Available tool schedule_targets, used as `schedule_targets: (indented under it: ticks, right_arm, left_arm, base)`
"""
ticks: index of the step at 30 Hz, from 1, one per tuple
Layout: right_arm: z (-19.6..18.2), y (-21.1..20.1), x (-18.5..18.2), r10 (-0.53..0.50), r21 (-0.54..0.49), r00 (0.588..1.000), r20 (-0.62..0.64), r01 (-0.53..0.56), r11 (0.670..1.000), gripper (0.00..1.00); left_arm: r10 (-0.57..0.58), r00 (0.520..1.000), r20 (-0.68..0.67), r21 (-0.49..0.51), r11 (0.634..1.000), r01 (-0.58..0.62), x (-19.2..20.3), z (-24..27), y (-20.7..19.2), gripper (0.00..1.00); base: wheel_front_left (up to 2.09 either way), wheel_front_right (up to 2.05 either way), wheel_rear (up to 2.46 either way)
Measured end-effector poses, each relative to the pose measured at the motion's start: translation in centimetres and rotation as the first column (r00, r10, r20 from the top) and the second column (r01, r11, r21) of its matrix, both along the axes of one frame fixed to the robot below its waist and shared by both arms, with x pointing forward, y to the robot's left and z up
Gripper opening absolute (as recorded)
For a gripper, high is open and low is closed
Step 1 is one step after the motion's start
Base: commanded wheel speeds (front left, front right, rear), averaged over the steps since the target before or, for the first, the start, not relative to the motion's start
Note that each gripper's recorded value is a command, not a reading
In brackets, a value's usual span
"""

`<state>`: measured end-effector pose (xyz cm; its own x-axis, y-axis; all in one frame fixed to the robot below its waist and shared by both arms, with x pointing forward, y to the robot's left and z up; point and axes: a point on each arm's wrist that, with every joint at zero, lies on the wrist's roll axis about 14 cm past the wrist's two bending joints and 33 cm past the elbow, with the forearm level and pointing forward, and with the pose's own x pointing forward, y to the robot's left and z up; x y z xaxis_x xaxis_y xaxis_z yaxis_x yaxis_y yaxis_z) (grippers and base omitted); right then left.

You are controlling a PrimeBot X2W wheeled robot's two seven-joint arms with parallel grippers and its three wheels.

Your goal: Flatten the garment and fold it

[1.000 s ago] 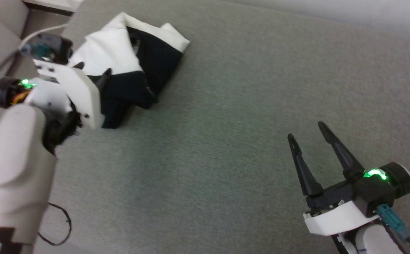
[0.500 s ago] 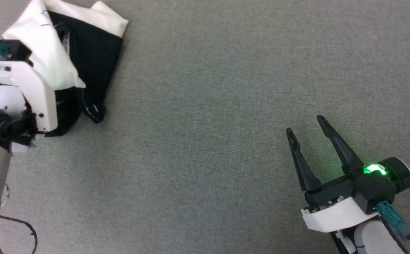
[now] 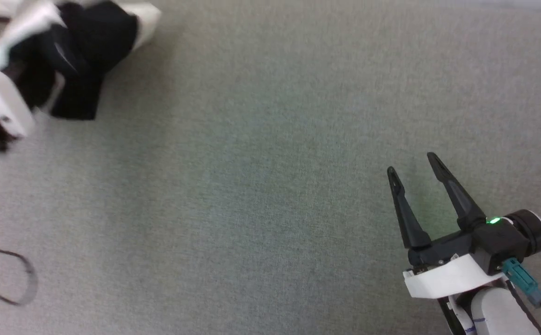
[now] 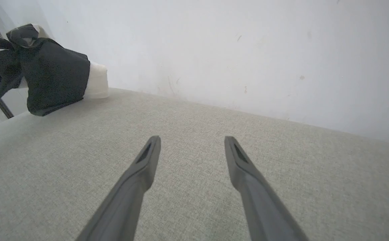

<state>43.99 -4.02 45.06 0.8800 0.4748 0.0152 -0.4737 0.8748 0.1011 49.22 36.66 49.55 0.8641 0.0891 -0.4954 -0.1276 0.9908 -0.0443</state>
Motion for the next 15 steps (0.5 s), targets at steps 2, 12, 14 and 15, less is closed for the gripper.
schedule_targets:
  ticks: [2,12,14,15]
  right_arm:
    - [1.0,-0.2,-0.1,-0.011,0.002,1.0,0.022,0.011,1.0,1.0]
    - [5.8,-1.9,-1.9,-0.079,0.01,0.989,0.122,0.078,0.997,1.0]
    - [6.7,-2.3,-2.4,-0.09,0.012,0.986,0.143,0.09,0.996,1.0]
    - [7.1,-2.5,-2.6,-0.097,0.014,0.983,0.154,0.096,0.995,1.0]
  left_arm:
    - [0.002,0.991,0.133,0.054,0.998,-0.01,0.5,3.9,0.9,0.0]
    - [-0.218,0.767,0.603,0.247,0.966,0.08,-0.2,19.5,-4.3,0.0]
    - [-0.277,0.711,0.646,0.263,0.956,0.133,-0.5,21.3,-7.1,0.0]
    - [-0.305,0.682,0.664,0.267,0.949,0.165,-0.6,22.0,-8.7,0.0]
  base:
    - [0.0,0.0,0.0]
    - [0.0,0.0,0.0]
    - [0.0,0.0,0.0]
    - [0.0,0.0,0.0]
